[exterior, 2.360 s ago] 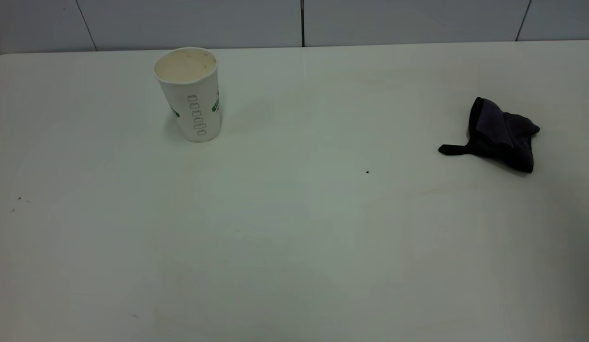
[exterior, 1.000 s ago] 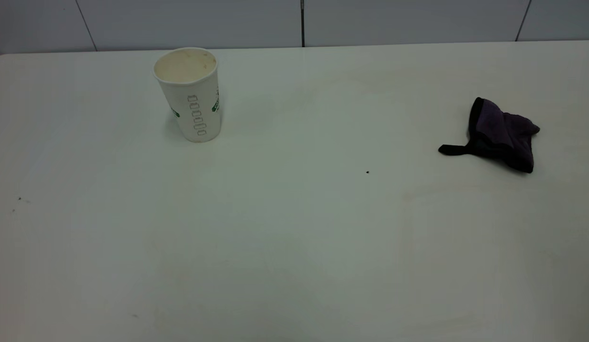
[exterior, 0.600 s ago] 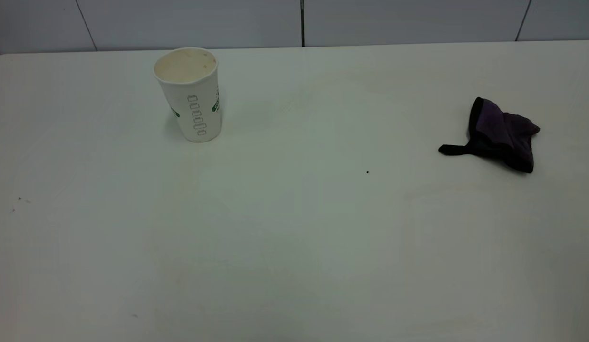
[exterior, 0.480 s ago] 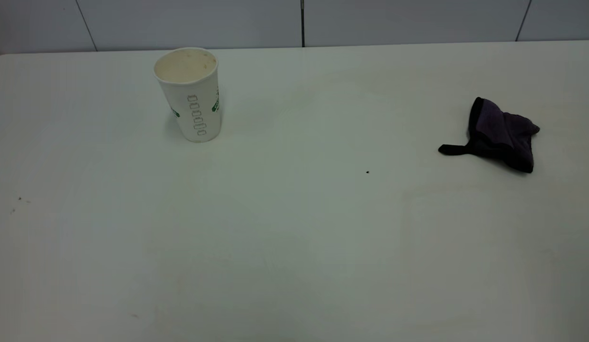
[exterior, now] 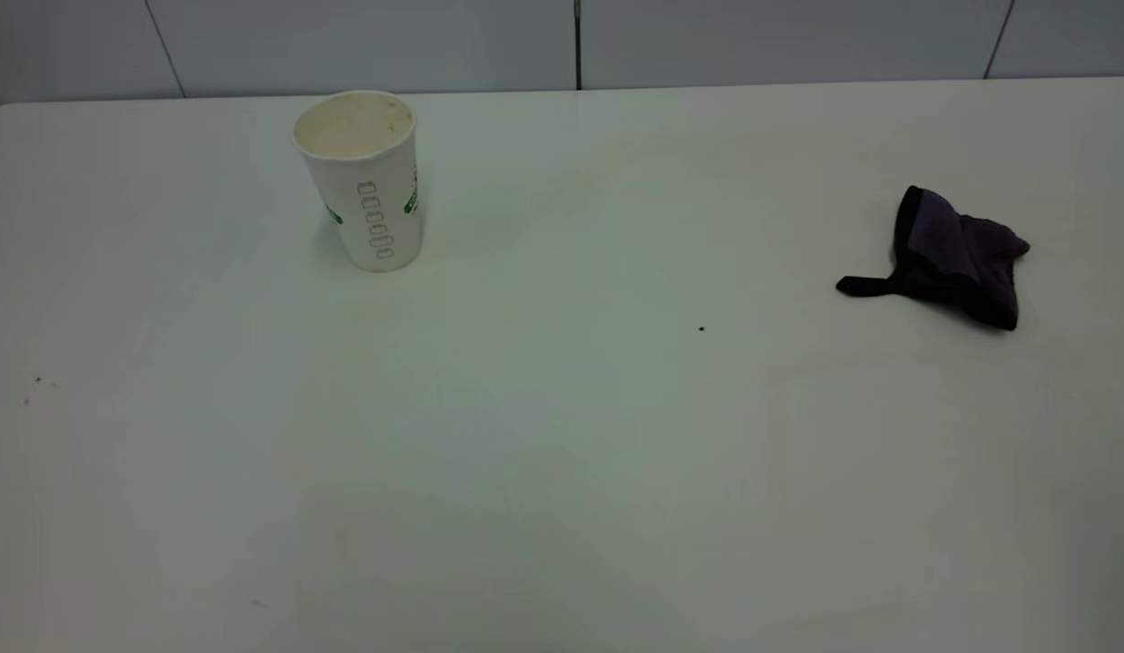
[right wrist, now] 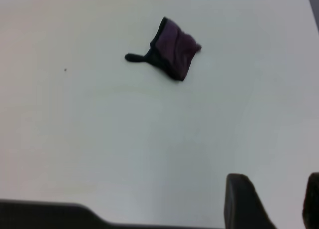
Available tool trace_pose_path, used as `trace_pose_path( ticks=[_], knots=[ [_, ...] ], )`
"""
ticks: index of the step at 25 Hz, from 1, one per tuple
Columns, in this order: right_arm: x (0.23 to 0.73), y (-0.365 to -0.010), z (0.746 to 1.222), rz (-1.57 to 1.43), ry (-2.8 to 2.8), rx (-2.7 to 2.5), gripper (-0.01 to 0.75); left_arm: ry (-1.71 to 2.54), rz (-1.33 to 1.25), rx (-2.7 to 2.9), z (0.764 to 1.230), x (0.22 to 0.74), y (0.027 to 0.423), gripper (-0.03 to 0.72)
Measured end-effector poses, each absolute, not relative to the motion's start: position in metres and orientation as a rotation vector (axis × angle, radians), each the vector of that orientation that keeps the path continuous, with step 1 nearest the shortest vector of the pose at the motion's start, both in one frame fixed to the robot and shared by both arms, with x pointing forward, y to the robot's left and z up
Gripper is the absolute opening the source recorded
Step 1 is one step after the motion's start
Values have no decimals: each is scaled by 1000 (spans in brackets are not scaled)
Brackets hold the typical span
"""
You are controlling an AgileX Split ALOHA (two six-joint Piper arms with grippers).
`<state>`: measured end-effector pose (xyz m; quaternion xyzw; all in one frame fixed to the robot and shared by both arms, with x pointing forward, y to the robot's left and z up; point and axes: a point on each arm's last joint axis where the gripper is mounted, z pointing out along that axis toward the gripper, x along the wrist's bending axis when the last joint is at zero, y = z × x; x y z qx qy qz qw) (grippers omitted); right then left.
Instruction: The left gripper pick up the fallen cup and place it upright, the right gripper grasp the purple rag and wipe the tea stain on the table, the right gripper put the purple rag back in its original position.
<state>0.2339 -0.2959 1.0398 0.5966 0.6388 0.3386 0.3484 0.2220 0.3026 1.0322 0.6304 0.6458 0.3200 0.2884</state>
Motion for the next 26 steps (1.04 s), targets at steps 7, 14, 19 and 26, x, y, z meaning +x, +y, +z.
trace_pose_path(
  ticks=[7,14,19,26],
  knots=[
    [232,-296,1040,885,1648,1539,262,1725,854,1682,1032,222,303,556],
    [232,-296,1039,884,1649,1540,239,1725,854,1682,1032,222,303,556],
    [232,-296,1039,883,1650,1540,239,1725,854,1682,1032,222,303,556],
    [232,-296,1039,883,1650,1540,239,1725,854,1682,1032,222,303,556]
  ],
)
